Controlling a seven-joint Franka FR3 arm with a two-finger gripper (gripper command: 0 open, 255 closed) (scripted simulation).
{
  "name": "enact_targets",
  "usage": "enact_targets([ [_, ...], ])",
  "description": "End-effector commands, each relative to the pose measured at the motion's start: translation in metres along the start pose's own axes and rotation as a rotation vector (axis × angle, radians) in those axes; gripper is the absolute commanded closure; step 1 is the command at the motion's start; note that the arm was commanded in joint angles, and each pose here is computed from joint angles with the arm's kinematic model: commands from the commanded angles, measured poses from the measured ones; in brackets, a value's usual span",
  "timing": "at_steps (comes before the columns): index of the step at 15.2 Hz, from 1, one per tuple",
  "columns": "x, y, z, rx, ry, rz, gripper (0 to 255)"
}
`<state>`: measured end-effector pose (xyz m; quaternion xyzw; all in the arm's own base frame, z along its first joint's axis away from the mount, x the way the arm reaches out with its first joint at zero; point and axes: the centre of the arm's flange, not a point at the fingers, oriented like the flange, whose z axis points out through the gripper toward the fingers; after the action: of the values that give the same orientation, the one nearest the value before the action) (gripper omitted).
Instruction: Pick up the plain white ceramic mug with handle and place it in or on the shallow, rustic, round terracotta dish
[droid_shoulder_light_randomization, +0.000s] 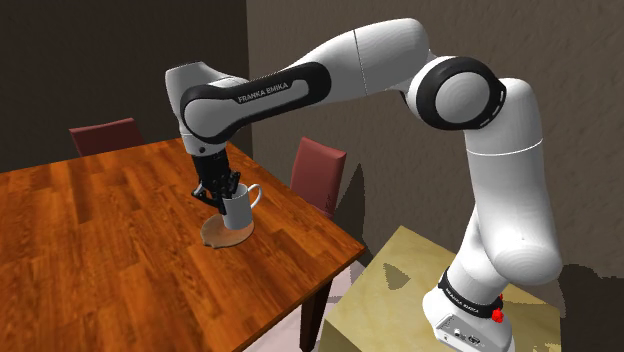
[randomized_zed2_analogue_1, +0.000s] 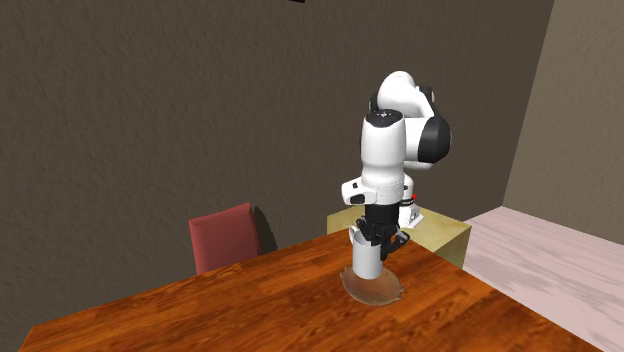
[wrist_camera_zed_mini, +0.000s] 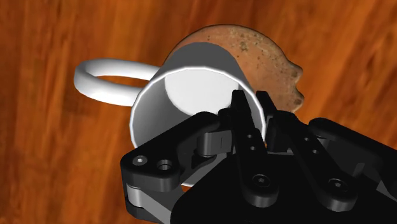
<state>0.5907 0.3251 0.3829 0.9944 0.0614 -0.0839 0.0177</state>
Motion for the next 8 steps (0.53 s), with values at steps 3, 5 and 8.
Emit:
enact_targets([
  [3, 0.0007, -0.0009, 0.0044, 0.000, 0.001, 0.000, 255],
  [5, 0.0007, -0.0009, 0.0044, 0.000, 0.001, 0.000, 255],
  [8, 0.0007, -0.0009, 0.0044, 0.000, 0.001, 0.000, 0],
])
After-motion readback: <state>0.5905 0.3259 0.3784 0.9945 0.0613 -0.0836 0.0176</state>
